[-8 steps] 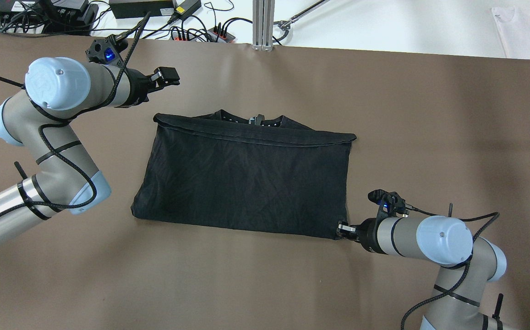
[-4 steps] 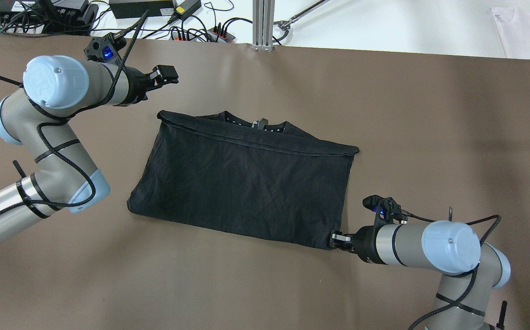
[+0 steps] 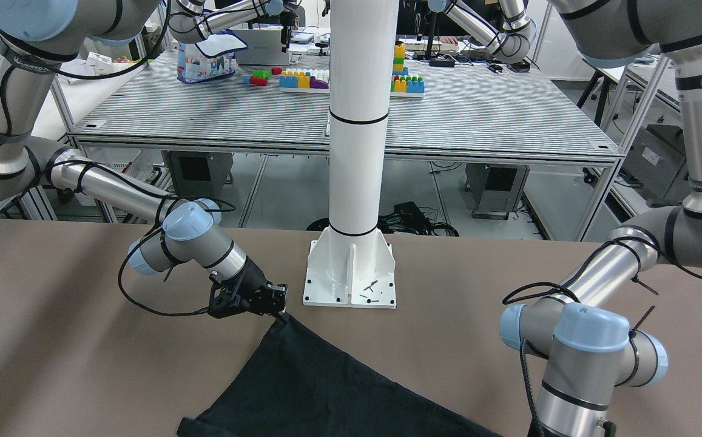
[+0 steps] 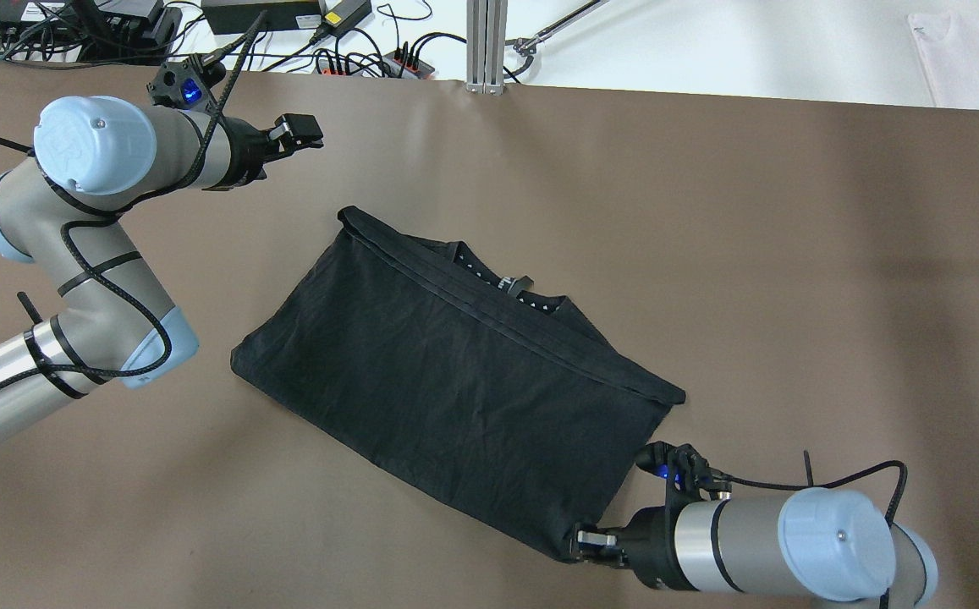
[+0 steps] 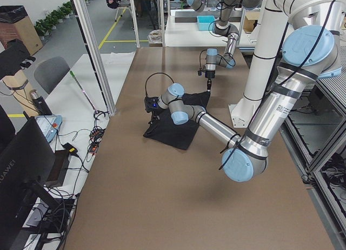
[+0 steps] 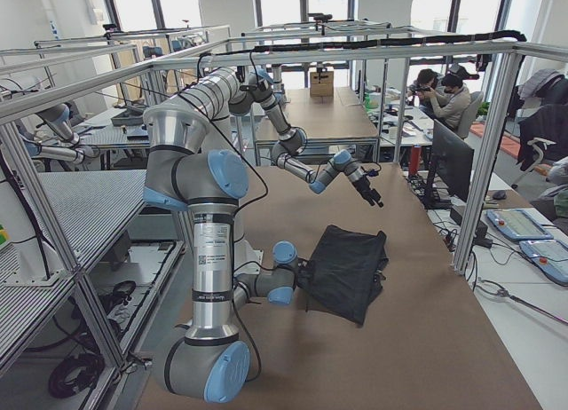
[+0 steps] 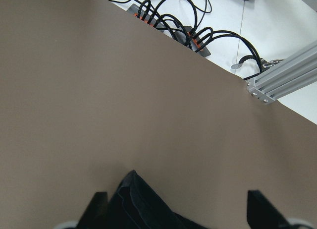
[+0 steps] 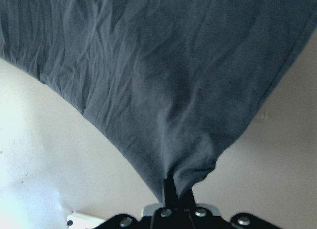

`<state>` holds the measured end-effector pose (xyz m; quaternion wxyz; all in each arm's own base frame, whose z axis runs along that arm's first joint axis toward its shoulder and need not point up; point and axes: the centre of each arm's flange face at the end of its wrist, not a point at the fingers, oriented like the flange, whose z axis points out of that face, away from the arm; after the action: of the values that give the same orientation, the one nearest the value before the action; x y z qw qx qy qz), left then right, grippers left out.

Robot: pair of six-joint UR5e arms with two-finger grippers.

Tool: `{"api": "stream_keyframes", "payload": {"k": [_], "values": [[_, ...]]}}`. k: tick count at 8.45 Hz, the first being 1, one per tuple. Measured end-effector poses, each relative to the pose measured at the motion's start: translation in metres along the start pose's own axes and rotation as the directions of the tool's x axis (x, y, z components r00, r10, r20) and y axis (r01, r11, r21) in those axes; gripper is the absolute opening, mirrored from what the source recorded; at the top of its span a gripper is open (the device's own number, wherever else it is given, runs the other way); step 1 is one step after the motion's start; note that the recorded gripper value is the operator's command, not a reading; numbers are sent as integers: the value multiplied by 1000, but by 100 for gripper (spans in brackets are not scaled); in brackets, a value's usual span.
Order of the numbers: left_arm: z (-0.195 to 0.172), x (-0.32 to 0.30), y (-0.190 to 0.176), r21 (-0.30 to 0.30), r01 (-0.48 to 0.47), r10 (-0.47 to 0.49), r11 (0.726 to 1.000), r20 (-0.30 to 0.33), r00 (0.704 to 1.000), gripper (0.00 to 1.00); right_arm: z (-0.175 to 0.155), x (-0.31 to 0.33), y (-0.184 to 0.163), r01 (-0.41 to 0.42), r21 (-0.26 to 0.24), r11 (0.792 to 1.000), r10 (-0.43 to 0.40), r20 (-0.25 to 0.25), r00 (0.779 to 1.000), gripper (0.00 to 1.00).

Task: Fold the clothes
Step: 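Drag the shirt's corner with the right gripper, rotating the shirt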

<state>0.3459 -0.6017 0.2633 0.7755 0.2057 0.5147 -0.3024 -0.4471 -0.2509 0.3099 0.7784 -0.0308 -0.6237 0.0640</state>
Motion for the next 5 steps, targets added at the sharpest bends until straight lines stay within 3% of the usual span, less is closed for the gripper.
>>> {"api": "stream_keyframes", "payload": {"k": [1, 2, 3, 5], "values": [[0, -1, 0, 0, 0, 0, 1000, 1, 1000, 99, 1, -9, 23, 0, -39, 999, 1, 19, 1000, 0], [0, -1, 0, 1, 0, 0, 1000, 1, 1000, 99, 1, -16, 39, 4, -67, 998, -2, 35, 999, 15], [0, -2, 0, 1, 1, -1, 1000, 2, 1000, 100, 1, -22, 51, 10, -87, 996, -5, 49, 999, 92], [-1, -4, 0, 1, 1, -1, 1000, 4, 1000, 100, -1, -29, 59, 15, -96, 995, -9, 67, 998, 95]]}}
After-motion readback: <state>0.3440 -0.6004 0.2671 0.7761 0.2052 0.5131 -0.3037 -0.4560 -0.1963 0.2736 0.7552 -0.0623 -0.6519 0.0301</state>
